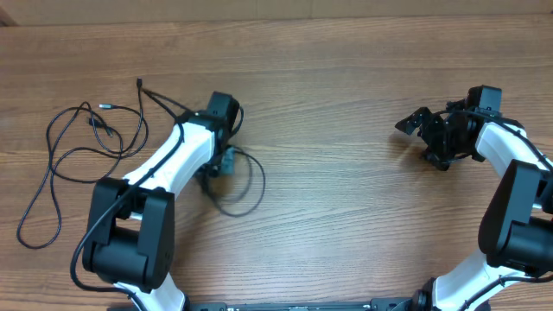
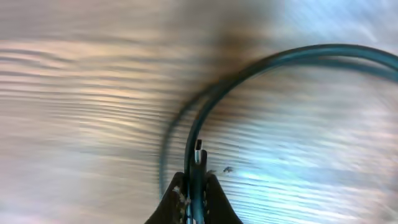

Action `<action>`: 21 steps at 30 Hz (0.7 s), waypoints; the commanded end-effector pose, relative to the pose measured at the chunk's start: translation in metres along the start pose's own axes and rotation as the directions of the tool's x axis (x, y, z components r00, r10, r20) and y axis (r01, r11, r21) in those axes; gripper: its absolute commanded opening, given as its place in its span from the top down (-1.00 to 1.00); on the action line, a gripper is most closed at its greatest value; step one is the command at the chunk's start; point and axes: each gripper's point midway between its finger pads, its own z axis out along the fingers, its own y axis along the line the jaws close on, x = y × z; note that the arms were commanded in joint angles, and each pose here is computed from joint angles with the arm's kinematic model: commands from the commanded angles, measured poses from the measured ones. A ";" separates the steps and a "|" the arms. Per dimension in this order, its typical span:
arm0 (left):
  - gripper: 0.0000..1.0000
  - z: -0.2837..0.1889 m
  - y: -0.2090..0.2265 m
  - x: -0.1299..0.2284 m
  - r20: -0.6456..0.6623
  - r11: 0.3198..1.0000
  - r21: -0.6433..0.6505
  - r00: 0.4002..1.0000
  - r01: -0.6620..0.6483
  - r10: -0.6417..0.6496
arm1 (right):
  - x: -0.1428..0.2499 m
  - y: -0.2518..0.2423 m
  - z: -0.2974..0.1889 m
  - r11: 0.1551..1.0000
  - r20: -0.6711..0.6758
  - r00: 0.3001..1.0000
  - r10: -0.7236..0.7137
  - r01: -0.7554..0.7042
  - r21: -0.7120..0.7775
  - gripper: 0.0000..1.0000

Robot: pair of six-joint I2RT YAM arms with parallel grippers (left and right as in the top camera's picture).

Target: Untangle cables

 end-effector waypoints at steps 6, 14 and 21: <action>0.92 -0.132 0.124 -0.073 0.472 0.796 -0.477 0.872 0.374 -0.128 | 0.004 -0.007 0.005 1.000 -0.012 1.000 0.016 -0.016 0.018 -1.00; 0.92 -0.176 0.182 -0.086 0.619 0.626 -0.525 0.763 0.577 -0.184 | 0.004 -0.007 0.005 1.000 -0.012 1.000 0.016 -0.016 0.018 -1.00; 0.92 -0.136 0.198 -0.080 0.524 0.714 -0.409 0.787 0.568 -0.327 | 0.004 -0.007 0.005 1.000 -0.012 1.000 0.016 -0.016 0.018 -1.00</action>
